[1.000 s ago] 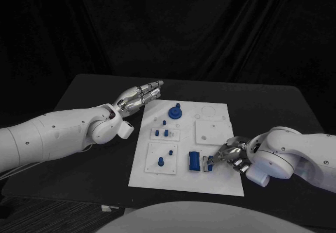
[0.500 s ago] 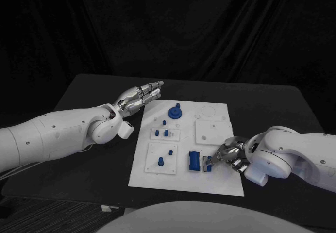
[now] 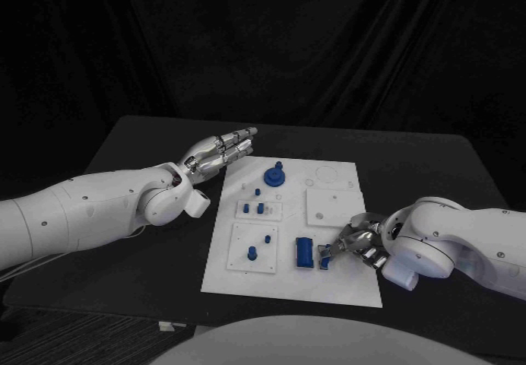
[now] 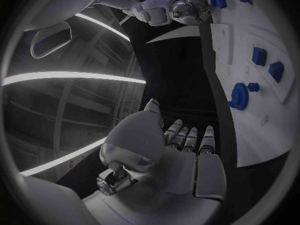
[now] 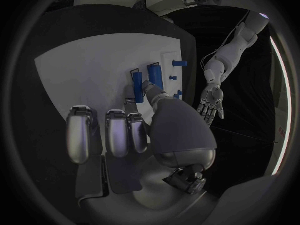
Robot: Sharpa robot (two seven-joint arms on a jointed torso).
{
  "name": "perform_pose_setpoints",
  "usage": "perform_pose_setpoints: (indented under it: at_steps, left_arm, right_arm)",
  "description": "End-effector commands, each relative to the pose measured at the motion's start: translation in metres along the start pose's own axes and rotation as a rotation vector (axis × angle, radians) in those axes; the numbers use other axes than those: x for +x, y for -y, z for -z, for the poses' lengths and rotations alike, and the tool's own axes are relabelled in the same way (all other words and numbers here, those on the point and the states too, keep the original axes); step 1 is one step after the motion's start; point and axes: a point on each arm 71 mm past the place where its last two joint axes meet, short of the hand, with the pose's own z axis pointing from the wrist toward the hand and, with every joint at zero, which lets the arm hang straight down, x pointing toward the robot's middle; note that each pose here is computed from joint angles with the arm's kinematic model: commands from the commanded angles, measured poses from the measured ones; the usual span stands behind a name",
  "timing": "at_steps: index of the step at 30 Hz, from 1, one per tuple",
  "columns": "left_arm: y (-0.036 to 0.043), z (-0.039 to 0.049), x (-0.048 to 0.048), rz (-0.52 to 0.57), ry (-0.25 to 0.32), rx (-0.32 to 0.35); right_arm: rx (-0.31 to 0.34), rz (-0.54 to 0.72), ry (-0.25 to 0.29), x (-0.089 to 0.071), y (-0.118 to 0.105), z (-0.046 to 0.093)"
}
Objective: Assemble the parts on the task board
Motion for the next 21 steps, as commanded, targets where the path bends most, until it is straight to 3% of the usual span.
perform_pose_setpoints:
  at_steps: [1,21]
  left_arm:
    - [0.0002,-0.0008,0.0021,0.01,-0.014,0.008]
    - [-0.0017,-0.0003,0.0018,0.014,-0.017,-0.002]
  right_arm:
    - [0.031,0.04,-0.005,0.0009,0.0025,-0.0008]
    - [0.031,0.067,-0.03,0.0024,0.0019,-0.0018]
